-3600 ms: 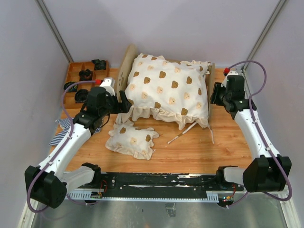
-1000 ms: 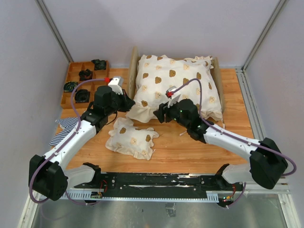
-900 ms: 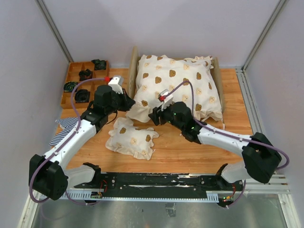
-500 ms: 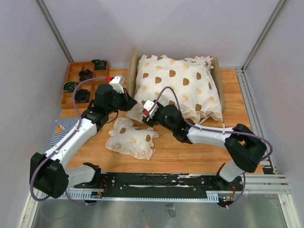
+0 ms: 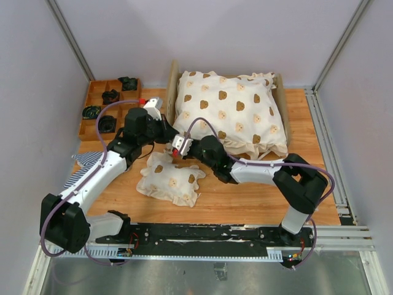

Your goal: Set up the pet bed

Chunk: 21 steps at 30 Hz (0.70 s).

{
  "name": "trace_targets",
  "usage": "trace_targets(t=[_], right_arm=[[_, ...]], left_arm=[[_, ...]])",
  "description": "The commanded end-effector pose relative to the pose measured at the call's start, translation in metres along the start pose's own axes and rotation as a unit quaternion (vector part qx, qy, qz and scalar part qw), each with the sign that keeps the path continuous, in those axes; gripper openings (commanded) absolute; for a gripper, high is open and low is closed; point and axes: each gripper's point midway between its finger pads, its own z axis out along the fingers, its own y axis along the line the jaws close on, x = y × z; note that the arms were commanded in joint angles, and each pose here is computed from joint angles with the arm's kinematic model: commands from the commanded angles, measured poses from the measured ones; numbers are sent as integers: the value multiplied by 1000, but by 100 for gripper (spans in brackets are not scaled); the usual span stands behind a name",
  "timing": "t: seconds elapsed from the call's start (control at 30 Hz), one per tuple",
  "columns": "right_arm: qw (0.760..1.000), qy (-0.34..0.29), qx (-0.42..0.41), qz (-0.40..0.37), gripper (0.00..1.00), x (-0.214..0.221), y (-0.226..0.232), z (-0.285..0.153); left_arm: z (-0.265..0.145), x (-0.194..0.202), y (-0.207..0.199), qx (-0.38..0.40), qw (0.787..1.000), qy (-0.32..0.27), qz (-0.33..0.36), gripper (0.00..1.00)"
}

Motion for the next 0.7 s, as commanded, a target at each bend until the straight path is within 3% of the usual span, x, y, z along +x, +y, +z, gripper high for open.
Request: trace_targets(t=[0.0, 0.2, 0.47, 0.67], right_arm=[[996, -21, 87, -8, 1, -21, -40, -12], [995, -35, 74, 62, 0, -15, -65, -33], [984, -31, 78, 156, 0, -8, -107, -45], [975, -27, 90, 202, 0, 3, -131, -48]], left_arm=[[-2, -22, -9, 3, 1000, -23, 13, 0], [-1, -39, -6, -15, 999, -37, 35, 6], [1, -48, -9, -7, 996, -33, 82, 35], [3, -24, -10, 31, 992, -24, 117, 46]])
